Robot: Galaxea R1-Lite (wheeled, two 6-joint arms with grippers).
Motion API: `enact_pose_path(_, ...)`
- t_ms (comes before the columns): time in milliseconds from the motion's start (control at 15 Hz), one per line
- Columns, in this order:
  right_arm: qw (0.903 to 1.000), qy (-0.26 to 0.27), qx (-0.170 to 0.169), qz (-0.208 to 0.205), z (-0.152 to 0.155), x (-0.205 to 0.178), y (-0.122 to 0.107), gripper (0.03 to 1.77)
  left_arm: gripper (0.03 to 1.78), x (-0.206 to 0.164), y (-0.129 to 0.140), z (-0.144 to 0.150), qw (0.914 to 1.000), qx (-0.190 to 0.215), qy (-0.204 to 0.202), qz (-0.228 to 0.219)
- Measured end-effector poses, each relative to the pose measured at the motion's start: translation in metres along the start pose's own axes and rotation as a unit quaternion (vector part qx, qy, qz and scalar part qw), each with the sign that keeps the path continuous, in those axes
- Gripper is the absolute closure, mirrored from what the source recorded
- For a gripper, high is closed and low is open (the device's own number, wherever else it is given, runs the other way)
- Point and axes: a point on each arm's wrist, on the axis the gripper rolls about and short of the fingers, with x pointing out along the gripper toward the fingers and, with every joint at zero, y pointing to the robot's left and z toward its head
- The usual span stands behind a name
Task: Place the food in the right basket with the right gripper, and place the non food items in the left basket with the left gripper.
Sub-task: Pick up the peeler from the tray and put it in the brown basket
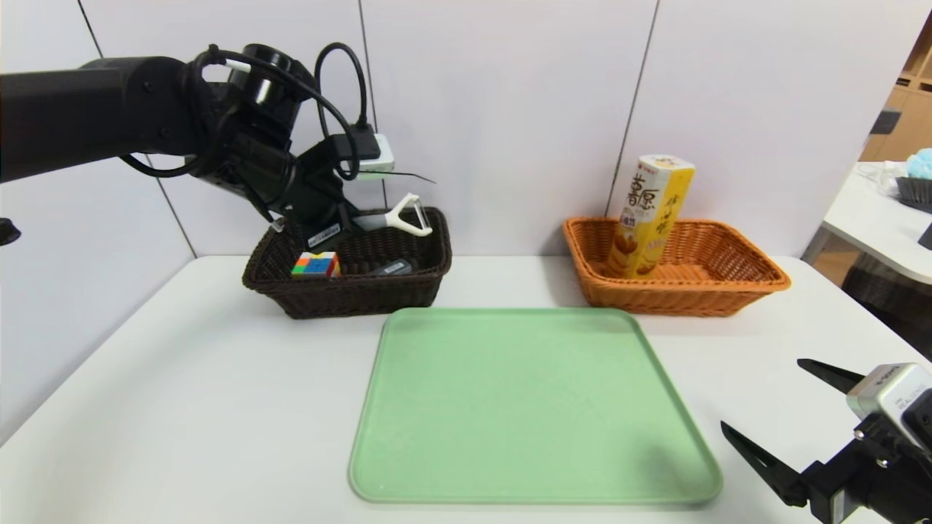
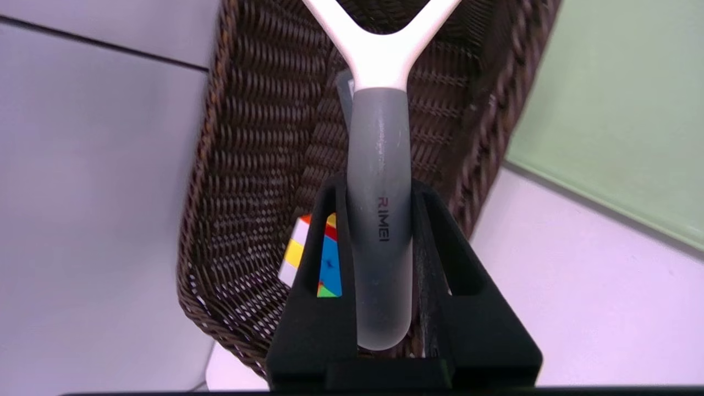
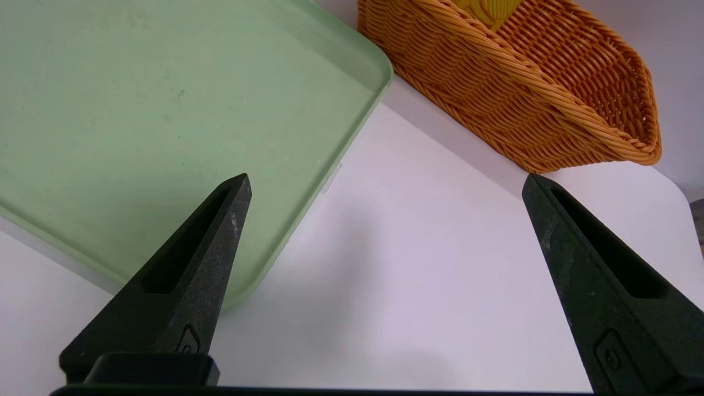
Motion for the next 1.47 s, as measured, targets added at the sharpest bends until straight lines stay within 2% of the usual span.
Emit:
enact_pose_path(200,1.0000,0.000,0.000,0.000,0.000,0.000,0.000,0.10,1.47,0.015,0.002,-0.005,0.9998,0.018,0.005,-0.001)
enact_pose_path(400,1.0000,0.000,0.000,0.000,0.000,0.000,0.000,0.10,1.47,0.029,0.006,-0.016,0.9997,0.020,0.017,-0.004)
enact_pose_path(933,0.9999,0.000,-0.010,0.001,0.000,0.000,0.000,0.10,1.47,0.074,0.015,-0.055,0.9986,-0.005,0.052,-0.008)
enact_pose_path(1400,0.9999,0.005,-0.011,0.001,-0.001,0.000,0.001,0.10,1.47,0.092,0.011,-0.064,0.9978,-0.011,0.062,-0.023)
enact_pose_path(1467,0.9999,0.007,-0.012,0.002,-0.002,0.000,0.001,0.10,1.41,0.092,0.011,-0.064,0.9978,-0.011,0.062,-0.023)
